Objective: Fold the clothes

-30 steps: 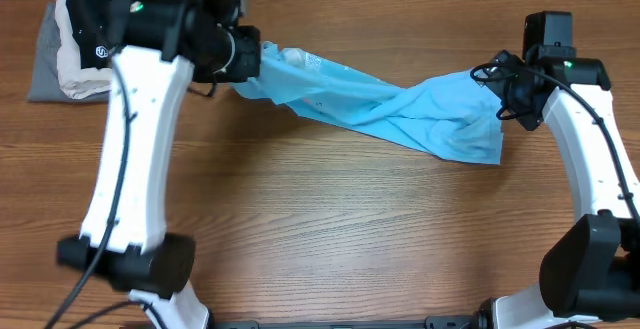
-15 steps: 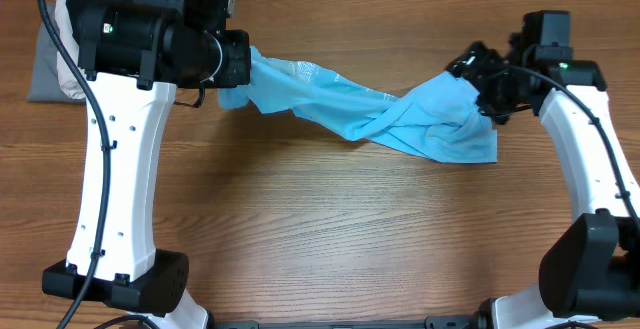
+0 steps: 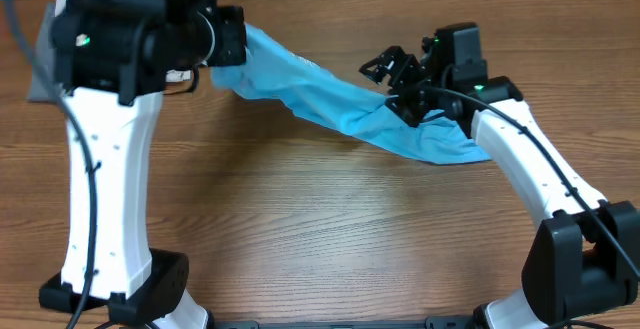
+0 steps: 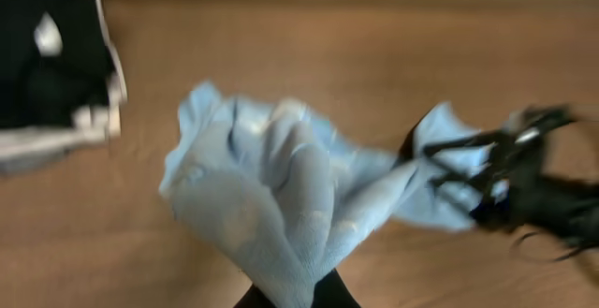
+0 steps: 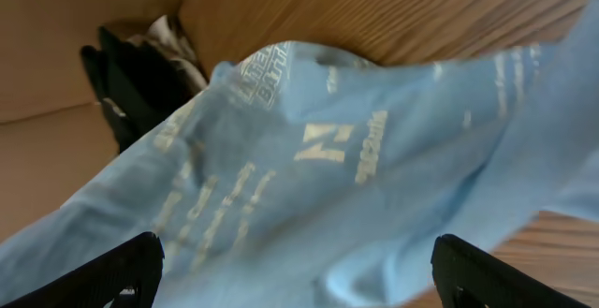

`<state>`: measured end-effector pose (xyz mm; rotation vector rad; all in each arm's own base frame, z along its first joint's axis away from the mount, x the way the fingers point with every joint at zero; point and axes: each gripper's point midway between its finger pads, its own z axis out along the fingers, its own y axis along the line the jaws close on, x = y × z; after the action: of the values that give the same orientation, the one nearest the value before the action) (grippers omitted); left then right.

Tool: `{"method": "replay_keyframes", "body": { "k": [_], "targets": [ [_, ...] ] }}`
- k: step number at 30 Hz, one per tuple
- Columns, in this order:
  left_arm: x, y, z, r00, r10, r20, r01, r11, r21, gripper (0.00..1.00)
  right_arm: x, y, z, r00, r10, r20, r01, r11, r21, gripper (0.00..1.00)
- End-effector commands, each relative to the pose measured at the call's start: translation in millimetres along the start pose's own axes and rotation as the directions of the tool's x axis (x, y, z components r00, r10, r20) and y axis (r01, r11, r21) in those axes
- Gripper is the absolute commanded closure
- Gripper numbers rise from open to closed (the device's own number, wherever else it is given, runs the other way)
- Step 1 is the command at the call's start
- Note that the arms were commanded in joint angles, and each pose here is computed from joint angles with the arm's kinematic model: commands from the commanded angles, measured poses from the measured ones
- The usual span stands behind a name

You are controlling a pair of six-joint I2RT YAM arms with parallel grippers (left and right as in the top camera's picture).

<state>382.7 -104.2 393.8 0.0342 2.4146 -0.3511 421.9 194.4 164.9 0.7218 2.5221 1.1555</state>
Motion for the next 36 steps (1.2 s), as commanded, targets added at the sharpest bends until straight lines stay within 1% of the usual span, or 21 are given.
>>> {"method": "replay_keyframes", "body": {
  "k": [1,5,11,13,15,17,18,19,21,22,24,27,29,32,36],
  "targets": [
    [-19.2,-7.7,-42.0,0.991,-0.006,0.132,0.002,0.999,0.032,0.96,23.1,12.5,11.0,0.997,0.067,-0.046,-0.068,0.997,-0.02,0.05],
    [-22.2,-9.4,-50.3,0.988,-0.003,0.155,-0.003,0.999,0.037,0.96,36.0,35.0,18.6,0.998,0.042,-0.055,-0.046,0.996,-0.077,0.04],
    [-22.7,-9.2,-50.2,0.988,-0.003,0.156,-0.003,0.999,0.036,0.96,44.5,64.1,17.1,0.992,0.071,-0.108,-0.09,0.979,-0.183,0.04],
    [-22.9,-6.4,-49.9,0.987,-0.003,0.158,0.0,1.0,0.021,0.96,46.1,67.1,16.0,0.992,0.05,-0.116,-0.073,0.978,-0.197,0.04],
    [-22.7,1.7,-49.9,0.987,-0.004,0.161,0.008,1.0,-0.025,0.96,42.4,68.8,13.5,0.995,-0.053,-0.086,0.033,0.976,-0.213,0.04],
    [-20.8,13.8,-48.6,0.988,-0.009,0.155,0.023,0.996,-0.092,0.95,40.1,71.3,9.4,0.974,-0.224,-0.038,0.21,0.951,-0.229,0.04],
    [-19.2,20.7,-47.8,0.989,-0.017,0.15,0.037,0.991,-0.128,0.95,38.7,70.1,8.8,0.949,-0.315,-0.007,0.306,0.926,-0.221,0.04],
    [-17.9,28.1,-45.9,0.989,-0.03,0.145,0.053,0.985,-0.163,0.95,35.9,66.5,8.8,0.926,-0.377,0.02,0.373,0.907,-0.197,0.04],
    [-14.0,41.9,-40.1,0.991,-0.053,0.125,0.081,0.969,-0.234,0.94,28.1,52.9,9.4,0.853,-0.517,0.064,0.521,0.846,-0.109,0.05],
    [-11.7,47.9,-35.4,0.992,-0.065,0.11,0.092,0.961,-0.26,0.93,24.8,45.1,9.6,0.804,-0.59,0.069,0.594,0.802,-0.065,0.05],
    [-8.4,56.4,-27.8,0.993,-0.08,0.082,0.101,0.952,-0.288,0.93,21.9,32.4,10.2,0.73,-0.682,0.055,0.683,0.731,0.0,0.07],
    [-1.9,72.6,-18.1,0.991,-0.126,0.04,0.132,0.937,-0.324,0.94,26.1,21.4,11.0,0.637,-0.771,0.012,0.771,0.637,0.029,0.09],
    [0.2,83.4,-15.6,0.988,-0.153,0.028,0.153,0.927,-0.342,0.94,34.5,17.3,14.0,0.591,-0.807,-0.018,0.807,0.59,0.025,0.11],
    [0.4,91.6,-15.8,0.983,-0.18,0.026,0.178,0.924,-0.338,0.95,56.0,12.6,25.1,0.527,-0.847,-0.073,0.849,0.528,-0.002,0.21],
    [0.2,93.5,-16.2,0.981,-0.19,0.026,0.188,0.926,-0.328,0.94,95.6,8.4,46.3,0.456,-0.878,-0.142,0.882,0.468,-0.06,0.23]
  ]
}}
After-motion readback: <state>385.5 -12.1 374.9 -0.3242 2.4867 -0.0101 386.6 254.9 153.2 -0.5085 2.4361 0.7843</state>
